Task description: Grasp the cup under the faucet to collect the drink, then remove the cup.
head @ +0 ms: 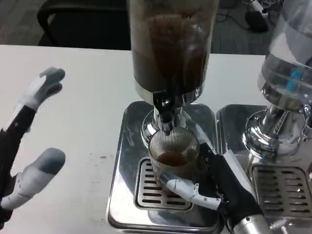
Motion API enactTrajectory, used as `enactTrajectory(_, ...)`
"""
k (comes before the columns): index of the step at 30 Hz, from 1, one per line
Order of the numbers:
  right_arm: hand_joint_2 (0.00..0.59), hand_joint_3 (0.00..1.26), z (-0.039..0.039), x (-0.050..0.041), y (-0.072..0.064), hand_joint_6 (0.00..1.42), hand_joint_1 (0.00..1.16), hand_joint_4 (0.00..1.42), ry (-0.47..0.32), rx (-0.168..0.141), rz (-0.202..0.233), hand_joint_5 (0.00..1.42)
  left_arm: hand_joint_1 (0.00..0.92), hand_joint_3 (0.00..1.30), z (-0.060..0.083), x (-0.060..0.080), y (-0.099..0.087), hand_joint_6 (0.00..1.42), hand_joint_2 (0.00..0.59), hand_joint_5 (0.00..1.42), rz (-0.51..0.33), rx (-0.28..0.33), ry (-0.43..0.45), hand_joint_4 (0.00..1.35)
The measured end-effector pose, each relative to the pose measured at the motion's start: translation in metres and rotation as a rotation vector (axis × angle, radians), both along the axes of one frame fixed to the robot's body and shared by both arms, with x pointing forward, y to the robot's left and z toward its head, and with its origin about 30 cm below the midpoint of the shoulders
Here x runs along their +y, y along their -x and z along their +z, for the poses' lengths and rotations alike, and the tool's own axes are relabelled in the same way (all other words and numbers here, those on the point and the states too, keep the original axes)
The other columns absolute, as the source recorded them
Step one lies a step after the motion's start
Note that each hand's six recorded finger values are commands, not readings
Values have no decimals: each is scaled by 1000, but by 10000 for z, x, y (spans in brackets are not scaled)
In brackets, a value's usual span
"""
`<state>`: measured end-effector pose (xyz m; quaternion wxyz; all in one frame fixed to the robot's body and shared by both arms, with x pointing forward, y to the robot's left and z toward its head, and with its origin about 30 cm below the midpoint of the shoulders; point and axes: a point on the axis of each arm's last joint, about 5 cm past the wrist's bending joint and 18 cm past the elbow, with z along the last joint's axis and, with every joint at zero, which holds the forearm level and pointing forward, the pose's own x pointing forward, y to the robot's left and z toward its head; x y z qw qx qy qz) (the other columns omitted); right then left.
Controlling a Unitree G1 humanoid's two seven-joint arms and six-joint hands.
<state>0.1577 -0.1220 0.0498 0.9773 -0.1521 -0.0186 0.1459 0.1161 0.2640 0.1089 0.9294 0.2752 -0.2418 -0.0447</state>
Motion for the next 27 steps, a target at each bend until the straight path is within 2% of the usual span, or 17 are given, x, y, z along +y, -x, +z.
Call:
enactTrajectory(5, 199, 0, 0, 15, -23, 27, 711, 0, -2, -2, 2, 0, 0, 111, -110, 36, 47, 40, 126, 128, 39, 42, -6, 0)
enactTrajectory(8, 195, 0, -12, 20, -39, 31, 732, 0, -2, -4, 5, 0, 0, 108, -210, 46, 74, 39, 126, 127, 50, 99, -29, 0)
enactTrajectory(12, 192, 0, -18, 31, -49, 32, 738, 0, -4, -8, 2, 0, 0, 107, -284, 66, 101, 39, 126, 127, 56, 137, -35, 0)
enactTrajectory(18, 186, 0, -41, 100, -62, 67, 749, 0, -28, -13, -6, 0, 0, 100, -412, 128, 158, 38, 126, 127, 61, 227, -61, 0)
enactTrajectory(27, 184, 0, -65, 135, -88, 110, 778, 0, -39, -23, 0, 0, 0, 100, -521, 145, 185, 38, 125, 127, 63, 280, -76, 0)
